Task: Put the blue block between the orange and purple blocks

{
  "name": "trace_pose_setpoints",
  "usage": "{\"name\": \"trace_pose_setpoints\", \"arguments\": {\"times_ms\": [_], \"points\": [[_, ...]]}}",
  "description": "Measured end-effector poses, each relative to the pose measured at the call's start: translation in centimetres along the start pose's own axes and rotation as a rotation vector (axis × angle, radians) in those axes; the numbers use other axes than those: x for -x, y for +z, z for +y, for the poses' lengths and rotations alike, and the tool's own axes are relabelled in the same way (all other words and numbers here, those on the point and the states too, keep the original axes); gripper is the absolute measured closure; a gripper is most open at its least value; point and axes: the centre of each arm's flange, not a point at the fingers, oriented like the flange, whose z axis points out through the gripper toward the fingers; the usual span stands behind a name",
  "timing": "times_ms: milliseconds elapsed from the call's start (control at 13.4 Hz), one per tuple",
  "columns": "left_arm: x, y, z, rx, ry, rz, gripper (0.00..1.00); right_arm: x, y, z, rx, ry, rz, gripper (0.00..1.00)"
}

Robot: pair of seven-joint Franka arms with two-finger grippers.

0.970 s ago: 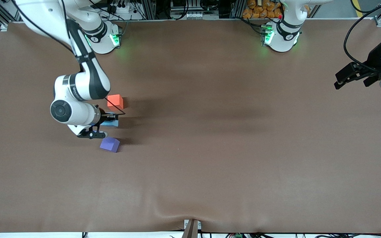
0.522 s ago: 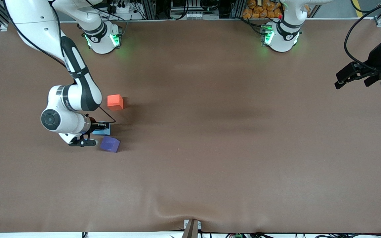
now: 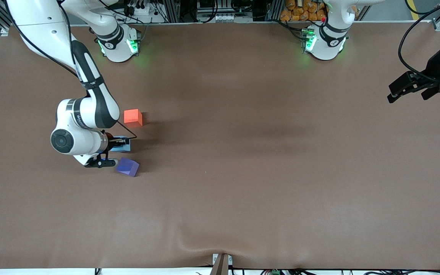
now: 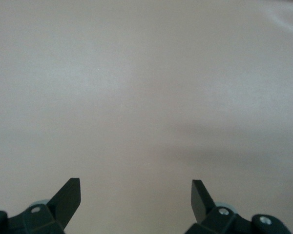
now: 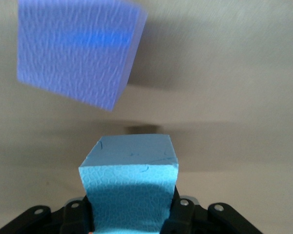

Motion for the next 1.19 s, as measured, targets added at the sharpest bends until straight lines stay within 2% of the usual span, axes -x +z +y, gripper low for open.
{"name": "trace_pose_setpoints", "arguments": {"times_ms": [224,896,1045,1194], "points": [[0.0,-0.4,0.0,0.001,0.0,0.008,0.0,0.3,0.3,-0.7,0.002,-0.012,-0.023,0.47],[0.0,-0.5,0.0,0.002,0.0,0.011,0.0,0.2,2.6,-3.1,0.019,0.041,0.003,0.47],[0.0,-0.5,0.0,0.002,0.0,0.011,0.0,0.2,2.7,-3.1,0.018,0.043,0.003,0.42],[0.0,-0.6,0.0,0.002,0.0,0.011,0.0,0.3,2.6,-3.0,0.018,0.045,0.001,0.26]]}}
